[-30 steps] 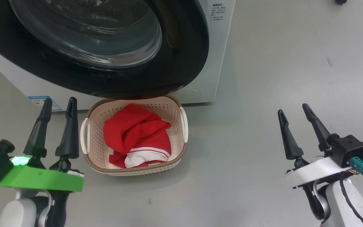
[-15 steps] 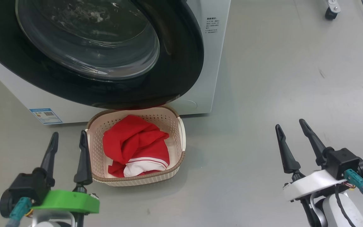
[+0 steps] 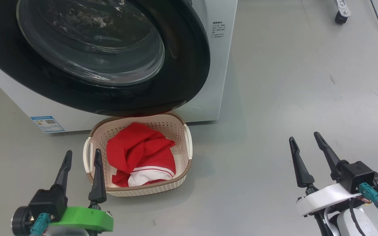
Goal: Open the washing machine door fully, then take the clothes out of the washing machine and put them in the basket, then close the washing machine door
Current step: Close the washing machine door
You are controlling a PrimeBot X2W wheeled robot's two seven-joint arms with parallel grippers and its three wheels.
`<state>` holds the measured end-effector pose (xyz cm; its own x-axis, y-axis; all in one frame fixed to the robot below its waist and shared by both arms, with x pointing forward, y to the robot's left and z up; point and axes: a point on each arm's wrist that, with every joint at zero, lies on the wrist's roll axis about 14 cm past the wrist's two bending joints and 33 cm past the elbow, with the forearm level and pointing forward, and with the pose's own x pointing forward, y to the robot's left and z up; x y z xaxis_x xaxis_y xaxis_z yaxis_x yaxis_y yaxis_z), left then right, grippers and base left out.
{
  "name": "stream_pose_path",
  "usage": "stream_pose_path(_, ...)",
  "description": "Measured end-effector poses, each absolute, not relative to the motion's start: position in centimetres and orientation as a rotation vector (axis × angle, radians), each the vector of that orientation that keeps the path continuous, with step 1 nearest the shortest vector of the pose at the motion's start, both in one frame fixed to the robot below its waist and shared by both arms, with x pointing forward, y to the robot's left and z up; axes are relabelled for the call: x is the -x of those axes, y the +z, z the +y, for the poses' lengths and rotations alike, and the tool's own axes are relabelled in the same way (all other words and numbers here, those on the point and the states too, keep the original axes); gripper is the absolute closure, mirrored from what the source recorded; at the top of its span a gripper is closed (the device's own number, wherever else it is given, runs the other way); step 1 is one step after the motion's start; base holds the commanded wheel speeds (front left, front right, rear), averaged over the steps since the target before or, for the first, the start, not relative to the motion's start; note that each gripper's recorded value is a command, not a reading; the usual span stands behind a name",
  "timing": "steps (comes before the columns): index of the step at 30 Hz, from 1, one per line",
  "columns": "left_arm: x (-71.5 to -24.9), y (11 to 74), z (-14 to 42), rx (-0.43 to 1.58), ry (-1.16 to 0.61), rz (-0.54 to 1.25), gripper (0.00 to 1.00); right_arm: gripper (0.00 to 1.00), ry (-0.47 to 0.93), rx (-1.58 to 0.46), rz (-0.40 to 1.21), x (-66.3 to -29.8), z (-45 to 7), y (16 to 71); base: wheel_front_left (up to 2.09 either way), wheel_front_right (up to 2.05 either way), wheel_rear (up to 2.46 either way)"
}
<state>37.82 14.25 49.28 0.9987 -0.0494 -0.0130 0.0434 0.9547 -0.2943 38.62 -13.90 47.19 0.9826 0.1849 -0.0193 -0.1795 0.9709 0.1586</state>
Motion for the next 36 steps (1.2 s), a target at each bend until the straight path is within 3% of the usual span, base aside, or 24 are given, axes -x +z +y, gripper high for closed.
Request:
stream_pose_path(17,-37.57,48.88,14.46,0.300,-0.013,0.017,0.00,0.00,0.185,-0.159,0.035,-38.54,-13.58,47.14,0.00,0.00,0.00)
stream_pose_path(18,-37.57,48.85,14.46,0.300,-0.011,0.017,0.00,0.15,0.184,-0.159,0.035,-38.55,-13.59,47.14,0.00,0.00,0.00)
stream_pose_path(19,-37.57,48.82,14.45,0.297,-0.011,0.018,0.00,0.15,0.183,-0.160,0.034,-38.57,-13.62,47.17,0.00,0.00,0.00)
stream_pose_path(20,-37.57,48.77,14.43,0.288,-0.012,0.019,0.00,0.66,0.182,-0.160,0.033,-38.59,-13.64,47.20,0.00,0.00,0.00)
stream_pose_path(21,-37.58,48.75,14.40,0.286,-0.013,0.019,0.00,1.00,0.181,-0.161,0.033,-38.61,-13.67,47.21,0.00,0.00,0.00)
stream_pose_path(36,-37.69,48.52,14.08,0.267,-0.019,0.020,0.00,1.00,0.181,-0.165,0.046,-38.72,-13.72,46.75,0.00,0.00,0.00)
